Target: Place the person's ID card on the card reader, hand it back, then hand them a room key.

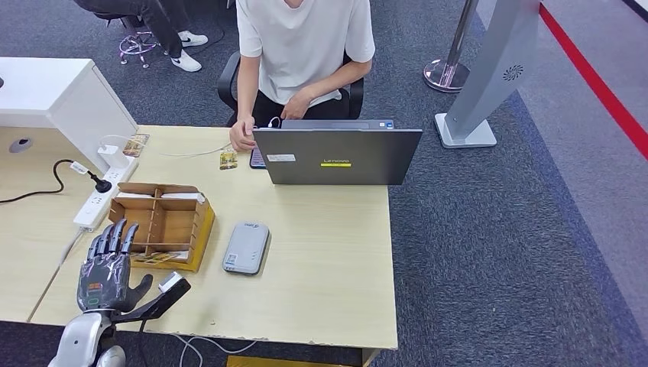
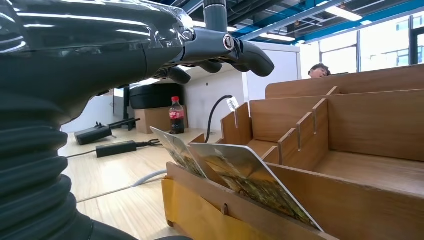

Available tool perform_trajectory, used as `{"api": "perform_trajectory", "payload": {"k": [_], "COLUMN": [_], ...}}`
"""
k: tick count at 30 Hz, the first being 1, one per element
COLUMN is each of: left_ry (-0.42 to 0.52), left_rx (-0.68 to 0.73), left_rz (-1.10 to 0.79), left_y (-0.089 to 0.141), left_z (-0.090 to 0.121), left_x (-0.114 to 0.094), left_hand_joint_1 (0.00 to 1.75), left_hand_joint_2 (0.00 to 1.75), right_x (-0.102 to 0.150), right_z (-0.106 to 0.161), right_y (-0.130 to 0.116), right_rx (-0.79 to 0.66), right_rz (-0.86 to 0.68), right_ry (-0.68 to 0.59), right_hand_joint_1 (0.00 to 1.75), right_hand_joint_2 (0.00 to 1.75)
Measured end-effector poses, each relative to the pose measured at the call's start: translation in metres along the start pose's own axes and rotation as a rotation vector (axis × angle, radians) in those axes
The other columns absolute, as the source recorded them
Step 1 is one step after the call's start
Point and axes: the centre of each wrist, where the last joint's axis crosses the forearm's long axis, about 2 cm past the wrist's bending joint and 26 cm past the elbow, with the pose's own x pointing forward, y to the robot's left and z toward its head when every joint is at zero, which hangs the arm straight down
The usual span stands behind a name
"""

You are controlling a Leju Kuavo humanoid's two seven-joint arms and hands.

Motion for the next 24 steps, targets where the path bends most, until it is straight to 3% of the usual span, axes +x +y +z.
{"api": "perform_trajectory", "payload": {"k": [3, 24], "left_ry": [-0.002, -0.033], "left_rx": [-0.001, 0.014], "left_rz": [0.0, 0.04], "left_y": [-0.0002, 0.0004], "left_z": [0.0001, -0.0007], "left_x": [-0.0001, -0.0008], "left_hand_joint_1": [1.75, 1.75], "left_hand_joint_2": [1.75, 1.75], "right_x": [0.0, 0.0001], "right_z": [0.0, 0.0], "right_y": [0.0, 0.0001], "right_rx": [0.0, 0.001], "right_rz": [0.0, -0.001], "right_ry": [0.0, -0.002], "right_hand_joint_1": [0.0, 0.0], "right_hand_joint_2": [0.0, 0.0]}}
